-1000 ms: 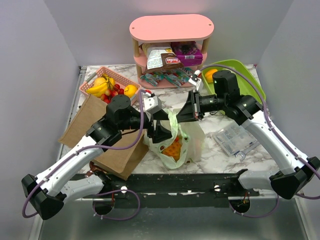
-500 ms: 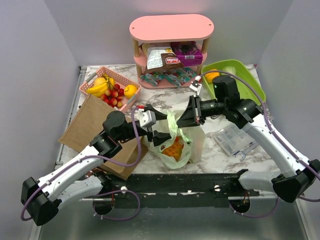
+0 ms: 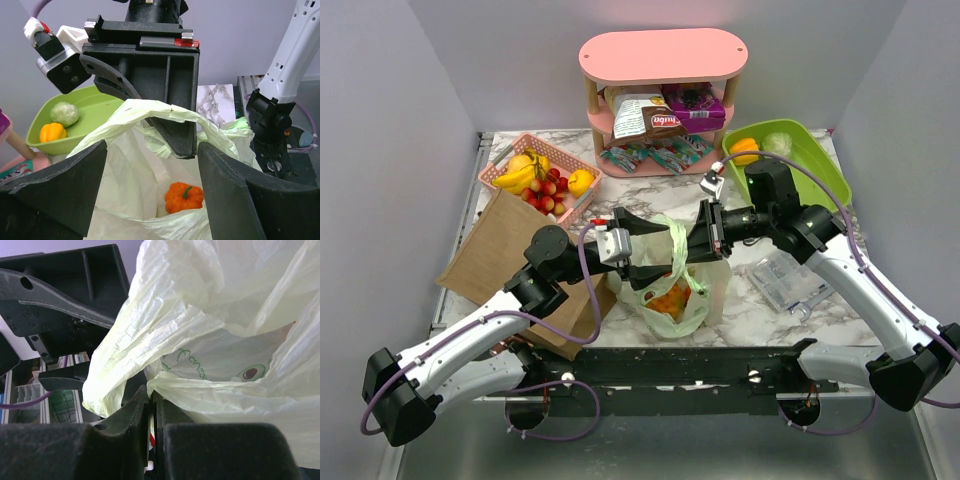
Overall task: Place the food into the grocery bag and tie it
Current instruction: Adjust the grocery bag at the center of the board.
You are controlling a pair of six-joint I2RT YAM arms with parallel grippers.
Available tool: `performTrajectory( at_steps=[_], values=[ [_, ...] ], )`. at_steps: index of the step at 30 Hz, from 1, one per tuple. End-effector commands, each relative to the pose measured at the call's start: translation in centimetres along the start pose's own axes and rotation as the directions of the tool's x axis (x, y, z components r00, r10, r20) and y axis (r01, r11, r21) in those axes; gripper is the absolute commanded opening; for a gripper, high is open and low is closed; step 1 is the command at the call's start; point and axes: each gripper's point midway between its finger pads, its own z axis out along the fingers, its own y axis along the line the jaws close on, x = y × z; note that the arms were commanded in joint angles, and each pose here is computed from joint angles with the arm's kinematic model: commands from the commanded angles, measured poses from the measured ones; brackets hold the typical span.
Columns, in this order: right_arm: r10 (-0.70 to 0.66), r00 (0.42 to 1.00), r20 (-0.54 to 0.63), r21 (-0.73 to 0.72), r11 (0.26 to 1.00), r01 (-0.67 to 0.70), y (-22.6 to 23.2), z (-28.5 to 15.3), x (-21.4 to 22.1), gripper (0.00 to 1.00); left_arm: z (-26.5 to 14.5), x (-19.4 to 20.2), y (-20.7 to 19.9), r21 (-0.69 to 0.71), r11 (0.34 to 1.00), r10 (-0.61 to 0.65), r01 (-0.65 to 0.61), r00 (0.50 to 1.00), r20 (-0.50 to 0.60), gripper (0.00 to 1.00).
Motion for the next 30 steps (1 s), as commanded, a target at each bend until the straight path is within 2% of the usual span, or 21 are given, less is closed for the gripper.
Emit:
performTrajectory(
  at_steps=[1,6,11,15,26,30],
  values=[
    [-0.016,1.000,-0.016,-0.052,0.999,0.015,1.3,-0.2,0.4,0.14,0.5,-1.1,-0.6,0.049,0.998,0.032,-0.034,0.999,0.036,0.75],
    [-0.024,1.000,-0.004,-0.053,0.998,0.024,1.7,-0.4,0.1,0.16,0.3,-0.7,-1.0,0.067,0.997,0.035,-0.037,0.999,0.025,0.73],
    [-0.043,0.999,-0.004,-0.018,0.999,0.043,1.9,-1.0,0.3,0.46,0.2,-0.5,-1.2,0.073,0.997,0.032,-0.033,0.999,0.013,0.73],
    [-0.061,0.998,0.007,0.073,0.996,0.060,1.2,-1.8,0.4,0.59,0.3,-0.6,-1.1,0.074,0.997,0.035,-0.036,0.999,0.015,0.72],
    [-0.090,0.994,0.059,0.316,0.947,0.067,-0.7,-4.9,1.0,0.68,0.6,-1.0,-1.1,0.084,0.996,0.030,-0.032,0.999,0.026,0.71],
    [-0.107,0.990,0.093,0.371,0.926,0.065,-1.2,-6.2,1.3,0.68,0.6,-0.9,-1.2,0.088,0.996,0.031,-0.033,0.999,0.025,0.71]
  ],
)
